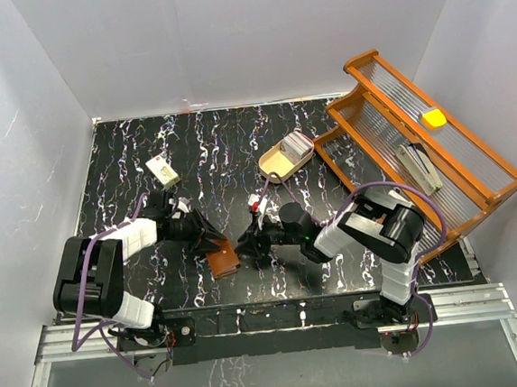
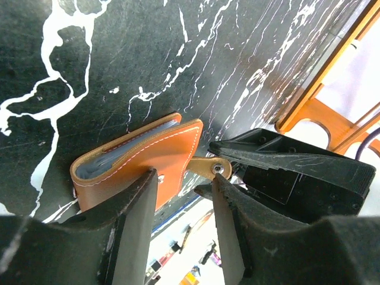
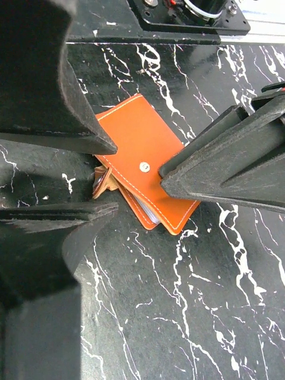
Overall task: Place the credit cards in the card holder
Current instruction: Close the card holder at the center of the board.
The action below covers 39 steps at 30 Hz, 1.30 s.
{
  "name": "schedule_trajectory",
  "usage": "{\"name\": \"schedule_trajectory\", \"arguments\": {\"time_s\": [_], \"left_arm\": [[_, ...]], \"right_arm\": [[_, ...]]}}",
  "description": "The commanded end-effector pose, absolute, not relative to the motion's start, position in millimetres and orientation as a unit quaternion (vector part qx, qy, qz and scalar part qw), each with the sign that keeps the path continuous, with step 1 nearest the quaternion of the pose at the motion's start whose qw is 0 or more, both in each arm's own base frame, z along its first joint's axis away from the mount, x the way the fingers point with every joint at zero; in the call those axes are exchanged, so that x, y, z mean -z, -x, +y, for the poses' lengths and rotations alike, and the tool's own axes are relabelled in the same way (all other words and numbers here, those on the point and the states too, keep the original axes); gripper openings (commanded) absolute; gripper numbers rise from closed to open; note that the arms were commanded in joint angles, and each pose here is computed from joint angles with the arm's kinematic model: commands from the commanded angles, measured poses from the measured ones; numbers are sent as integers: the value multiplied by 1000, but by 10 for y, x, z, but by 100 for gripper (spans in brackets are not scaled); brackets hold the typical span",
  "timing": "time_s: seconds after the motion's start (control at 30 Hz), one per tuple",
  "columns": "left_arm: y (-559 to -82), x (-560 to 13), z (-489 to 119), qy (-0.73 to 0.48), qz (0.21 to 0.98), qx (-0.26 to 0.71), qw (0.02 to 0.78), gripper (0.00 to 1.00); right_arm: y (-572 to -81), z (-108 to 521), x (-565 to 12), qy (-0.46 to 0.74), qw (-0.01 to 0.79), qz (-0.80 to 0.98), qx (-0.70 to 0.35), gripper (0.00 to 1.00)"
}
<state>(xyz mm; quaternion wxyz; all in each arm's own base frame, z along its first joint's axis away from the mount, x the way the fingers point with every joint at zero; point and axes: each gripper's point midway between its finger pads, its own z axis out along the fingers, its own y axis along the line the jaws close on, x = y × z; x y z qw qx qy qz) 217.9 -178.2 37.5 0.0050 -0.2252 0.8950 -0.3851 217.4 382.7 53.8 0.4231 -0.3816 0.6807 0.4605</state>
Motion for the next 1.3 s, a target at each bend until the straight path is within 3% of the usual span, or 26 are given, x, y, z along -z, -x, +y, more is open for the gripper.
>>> {"name": "schedule_trajectory", "arguments": {"time_s": [0.0,0.2,0.73,1.1,1.27], "left_arm": [[-2118,-357,-1680,225,911,345,7,42],[-2182,-497,-1506,216,930,292,45,44],[-1902,-185,-1468,234,938,256,12,51],[-1862,-64,-1405,214,958,193,9,28],[-1851,-38,-1420,208,960,190,5,26]], "right_arm": [[-2164,3818,-800,383,442,660,-472,38],[-2101,3739,-959,313,411,697,-497,50],[-2237,3681,-886,84,296,815,-492,56],[-2274,3849,-804,77,263,820,-502,51],[-2278,3871,-790,99,268,818,-498,46]]}}
